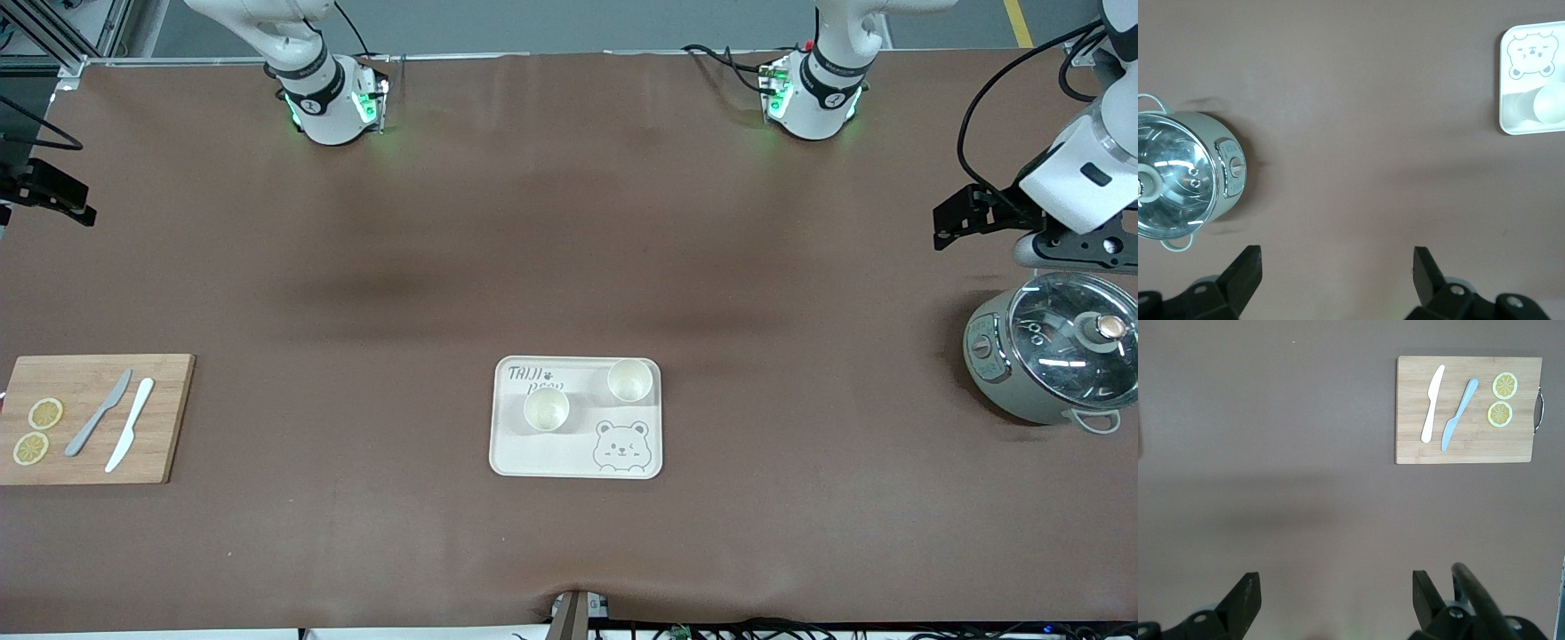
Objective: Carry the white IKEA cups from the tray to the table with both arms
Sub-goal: 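Move the left gripper over the white cup on the tray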
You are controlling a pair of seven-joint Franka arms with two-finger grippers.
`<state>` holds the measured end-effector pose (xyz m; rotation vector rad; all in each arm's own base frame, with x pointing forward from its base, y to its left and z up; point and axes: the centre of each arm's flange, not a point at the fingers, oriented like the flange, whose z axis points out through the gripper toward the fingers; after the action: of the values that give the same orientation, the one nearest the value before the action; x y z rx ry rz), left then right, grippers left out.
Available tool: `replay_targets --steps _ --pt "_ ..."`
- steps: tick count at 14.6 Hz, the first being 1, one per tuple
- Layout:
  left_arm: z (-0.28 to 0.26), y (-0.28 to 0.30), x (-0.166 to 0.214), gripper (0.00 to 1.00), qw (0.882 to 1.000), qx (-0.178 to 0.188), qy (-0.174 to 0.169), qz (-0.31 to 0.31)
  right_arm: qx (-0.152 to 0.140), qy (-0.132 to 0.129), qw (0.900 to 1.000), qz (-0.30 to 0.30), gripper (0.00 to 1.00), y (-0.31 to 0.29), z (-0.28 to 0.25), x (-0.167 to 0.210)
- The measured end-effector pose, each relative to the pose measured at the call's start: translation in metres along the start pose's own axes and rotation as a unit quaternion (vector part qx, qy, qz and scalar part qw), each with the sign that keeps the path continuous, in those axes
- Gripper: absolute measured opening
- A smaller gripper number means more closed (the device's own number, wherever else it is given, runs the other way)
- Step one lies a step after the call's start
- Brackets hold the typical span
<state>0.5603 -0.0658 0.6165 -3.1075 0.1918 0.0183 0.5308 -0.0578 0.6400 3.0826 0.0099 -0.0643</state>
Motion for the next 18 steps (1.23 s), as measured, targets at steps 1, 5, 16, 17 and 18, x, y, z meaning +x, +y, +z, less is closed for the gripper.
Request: replay_targets --steps 1,5,16,17,18 --pt "0.000 0.000 0.000 1.00 1.000 0.001 0.000 0.000 0.000 0.000 1.000 0.000 1.00 0.000 0.000 0.000" --pt "0.001 0.001 0.001 1.00 1.000 0.002 0.001 0.003 0.000 0.000 1.000 0.000 1.00 0.000 0.000 0.000" --pt "0.136 0.134 0.075 1.00 0.998 -0.035 0.006 -0.042 0.000 -0.001 1.000 -0.001 1.00 -0.001 0.001 0.000" --pt "0.149 0.148 0.078 1.00 0.998 -0.038 0.007 -0.049 0.000 -0.001 1.000 -0.001 1.00 -0.001 0.001 0.000" --pt "0.162 0.161 0.080 1.00 0.998 -0.041 0.012 -0.056 0.000 -0.001 1.000 0.000 1.00 0.000 0.001 0.000"
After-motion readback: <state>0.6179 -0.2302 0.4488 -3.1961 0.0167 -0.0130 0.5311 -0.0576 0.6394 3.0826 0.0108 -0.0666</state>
